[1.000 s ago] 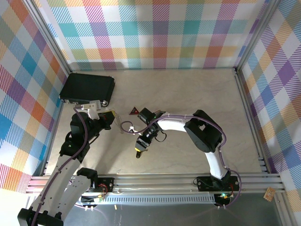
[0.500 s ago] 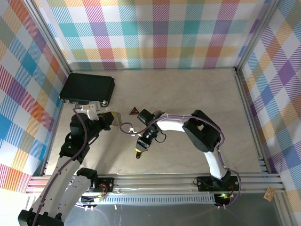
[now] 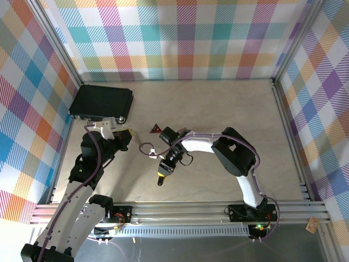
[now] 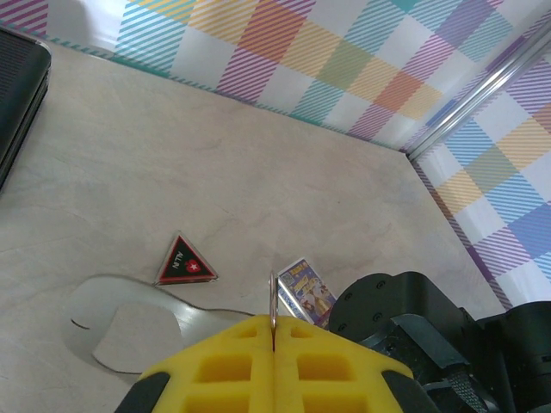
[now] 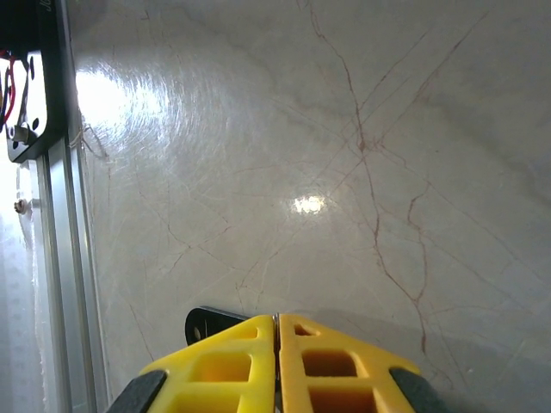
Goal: Put the keys on the keyring
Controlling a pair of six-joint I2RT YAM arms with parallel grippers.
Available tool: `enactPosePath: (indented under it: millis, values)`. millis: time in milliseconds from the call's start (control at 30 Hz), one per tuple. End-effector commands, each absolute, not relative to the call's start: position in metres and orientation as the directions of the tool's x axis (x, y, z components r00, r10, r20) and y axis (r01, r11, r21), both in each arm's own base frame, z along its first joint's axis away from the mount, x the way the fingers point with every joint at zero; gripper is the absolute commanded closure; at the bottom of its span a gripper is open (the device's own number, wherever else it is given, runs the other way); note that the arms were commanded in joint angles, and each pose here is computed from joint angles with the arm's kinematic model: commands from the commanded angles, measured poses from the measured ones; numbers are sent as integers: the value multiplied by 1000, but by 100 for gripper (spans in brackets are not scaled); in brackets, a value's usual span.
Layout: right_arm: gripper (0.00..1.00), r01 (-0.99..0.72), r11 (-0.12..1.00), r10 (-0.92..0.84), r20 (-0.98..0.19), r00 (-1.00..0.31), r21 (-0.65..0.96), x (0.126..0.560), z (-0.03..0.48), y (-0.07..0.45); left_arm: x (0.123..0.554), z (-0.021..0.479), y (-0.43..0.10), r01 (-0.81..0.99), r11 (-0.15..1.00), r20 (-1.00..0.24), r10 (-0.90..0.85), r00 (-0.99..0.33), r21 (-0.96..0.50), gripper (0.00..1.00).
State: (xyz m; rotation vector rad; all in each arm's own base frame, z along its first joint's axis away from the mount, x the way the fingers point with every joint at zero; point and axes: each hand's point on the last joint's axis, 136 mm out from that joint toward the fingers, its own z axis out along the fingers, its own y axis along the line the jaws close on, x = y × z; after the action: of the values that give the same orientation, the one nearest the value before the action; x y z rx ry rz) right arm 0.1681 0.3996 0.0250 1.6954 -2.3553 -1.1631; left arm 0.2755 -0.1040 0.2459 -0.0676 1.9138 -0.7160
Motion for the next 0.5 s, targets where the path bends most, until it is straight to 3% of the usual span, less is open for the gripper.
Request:
enactPosePath:
  millis: [0,267,467]
  values:
    - [92,-804,79,-829,-410,-381,589,158,31,402,277,257,-97,265,820,-830,-382,-407,-508,100]
    - [98,-808,80,-828,-412,-379,583,159,33,401,274,261,-96,270,822,-836,-382,-393,-502,100]
    - [100,-820,142,-812,-409,-417,554,163,42,390,271,259,-98,280,817,-836,-380,-395,-504,100]
